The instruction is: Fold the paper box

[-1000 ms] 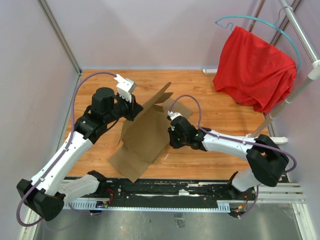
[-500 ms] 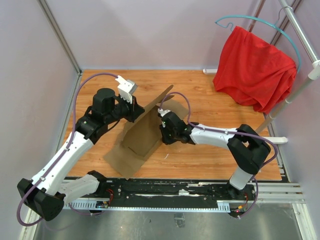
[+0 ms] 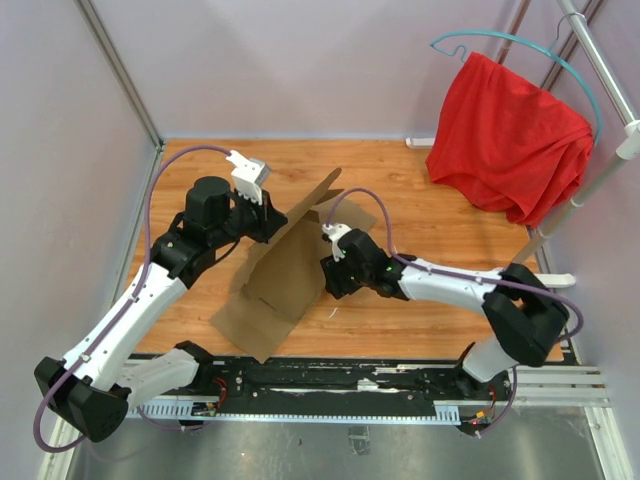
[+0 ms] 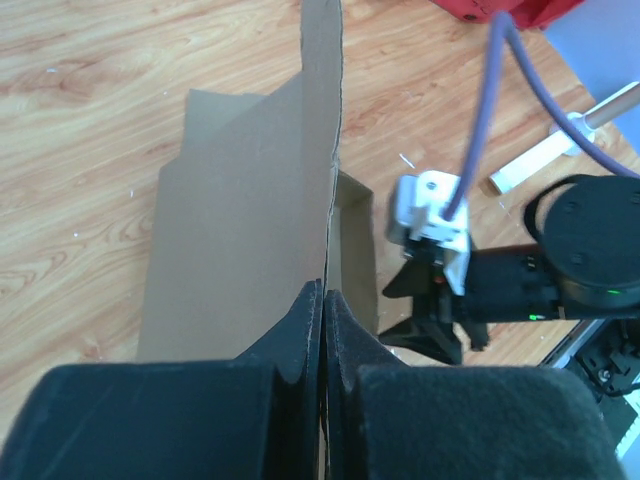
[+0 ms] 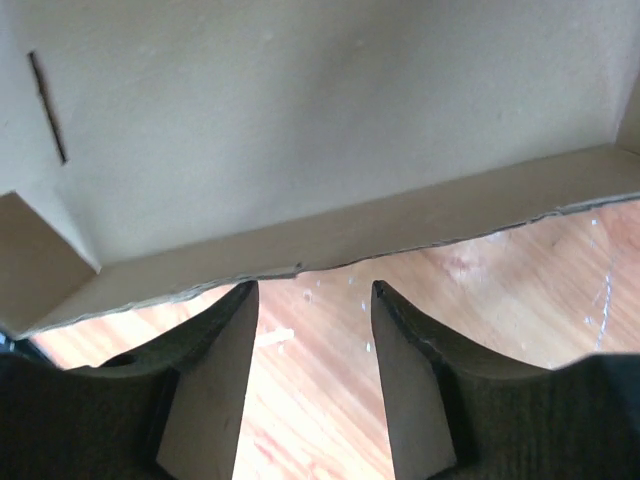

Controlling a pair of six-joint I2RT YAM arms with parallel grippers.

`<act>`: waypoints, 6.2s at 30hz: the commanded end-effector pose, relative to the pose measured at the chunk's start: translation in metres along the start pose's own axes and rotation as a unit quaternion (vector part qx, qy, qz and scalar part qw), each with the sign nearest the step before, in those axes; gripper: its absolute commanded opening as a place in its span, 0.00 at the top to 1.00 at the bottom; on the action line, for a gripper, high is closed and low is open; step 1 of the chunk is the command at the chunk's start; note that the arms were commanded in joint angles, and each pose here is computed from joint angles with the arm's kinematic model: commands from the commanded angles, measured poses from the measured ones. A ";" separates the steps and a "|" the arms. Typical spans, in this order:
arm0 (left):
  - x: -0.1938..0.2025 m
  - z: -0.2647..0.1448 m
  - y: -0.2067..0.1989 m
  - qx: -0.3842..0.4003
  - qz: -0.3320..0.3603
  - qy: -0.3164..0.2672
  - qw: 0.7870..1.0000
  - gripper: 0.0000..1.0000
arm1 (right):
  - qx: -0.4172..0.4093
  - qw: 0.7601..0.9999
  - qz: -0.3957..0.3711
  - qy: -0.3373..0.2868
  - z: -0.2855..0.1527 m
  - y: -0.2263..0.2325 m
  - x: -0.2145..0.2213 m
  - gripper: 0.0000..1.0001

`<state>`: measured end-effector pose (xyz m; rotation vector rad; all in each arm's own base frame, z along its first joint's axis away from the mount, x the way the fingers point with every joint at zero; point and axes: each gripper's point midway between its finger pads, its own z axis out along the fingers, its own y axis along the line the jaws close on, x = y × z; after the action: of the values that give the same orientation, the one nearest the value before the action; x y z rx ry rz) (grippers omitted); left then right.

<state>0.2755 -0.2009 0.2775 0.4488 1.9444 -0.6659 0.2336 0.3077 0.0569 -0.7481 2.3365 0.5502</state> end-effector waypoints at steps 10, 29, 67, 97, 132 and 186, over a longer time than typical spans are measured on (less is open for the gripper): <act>-0.031 -0.010 0.010 -0.038 -0.034 -0.037 0.998 1.00 | -0.117 0.967 -0.219 -0.061 -0.089 0.058 0.014 0.43; -0.023 -0.017 0.018 -0.053 -0.034 -0.034 0.997 1.00 | -0.142 0.956 -0.258 0.005 -0.052 0.093 0.058 0.43; -0.005 -0.016 0.027 -0.061 -0.043 -0.033 0.997 1.00 | 0.020 0.971 0.219 -0.099 -0.082 -0.032 0.012 0.38; -0.021 -0.022 0.033 -0.075 -0.036 -0.052 0.995 1.00 | -0.001 0.961 0.274 0.032 -0.017 -0.023 0.032 0.62; -0.024 -0.057 0.006 -0.016 -0.077 -0.150 0.986 0.45 | 0.281 0.954 -0.075 0.068 -0.231 -0.126 -0.094 0.96; 0.002 0.026 0.059 -0.007 -0.048 -0.377 0.925 0.21 | 0.268 0.937 -0.222 -0.032 -0.193 -0.079 -0.118 0.99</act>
<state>0.3229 -0.1819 0.2535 0.0667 1.3953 -0.7970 0.2795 0.1821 0.2458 -0.9433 2.0476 -0.3078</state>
